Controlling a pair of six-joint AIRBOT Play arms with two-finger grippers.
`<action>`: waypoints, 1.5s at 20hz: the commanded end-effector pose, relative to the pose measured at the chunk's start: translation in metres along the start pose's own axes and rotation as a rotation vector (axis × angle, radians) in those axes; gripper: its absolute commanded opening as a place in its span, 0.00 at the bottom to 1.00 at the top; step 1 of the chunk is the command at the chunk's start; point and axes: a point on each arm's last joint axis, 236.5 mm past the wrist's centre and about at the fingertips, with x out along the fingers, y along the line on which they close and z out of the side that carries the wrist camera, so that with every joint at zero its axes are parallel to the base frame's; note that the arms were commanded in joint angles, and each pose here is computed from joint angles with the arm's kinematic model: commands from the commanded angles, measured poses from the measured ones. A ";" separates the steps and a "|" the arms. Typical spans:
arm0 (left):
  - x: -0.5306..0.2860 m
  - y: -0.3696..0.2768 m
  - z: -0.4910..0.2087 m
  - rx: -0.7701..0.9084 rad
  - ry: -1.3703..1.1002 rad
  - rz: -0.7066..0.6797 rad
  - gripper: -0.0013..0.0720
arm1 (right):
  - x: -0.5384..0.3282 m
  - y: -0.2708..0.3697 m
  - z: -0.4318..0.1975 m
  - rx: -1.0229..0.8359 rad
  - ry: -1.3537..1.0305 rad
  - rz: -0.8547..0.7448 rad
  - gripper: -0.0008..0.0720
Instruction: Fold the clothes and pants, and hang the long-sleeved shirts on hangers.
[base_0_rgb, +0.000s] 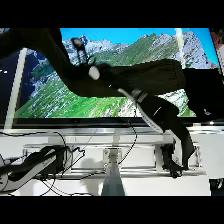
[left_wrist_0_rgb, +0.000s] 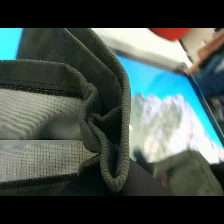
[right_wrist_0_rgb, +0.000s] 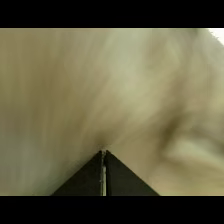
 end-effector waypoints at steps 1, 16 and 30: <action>0.043 -0.024 -0.043 -0.016 0.127 -0.086 0.04 | -0.054 -0.089 0.037 -0.022 0.047 -0.161 0.05; 0.120 -0.040 -0.177 -0.096 0.497 -0.196 0.97 | -0.315 -0.319 0.083 0.349 0.061 -0.490 0.05; 0.042 0.199 -0.271 -0.344 0.721 0.192 0.84 | -0.290 -0.298 0.103 0.205 0.014 -0.461 0.05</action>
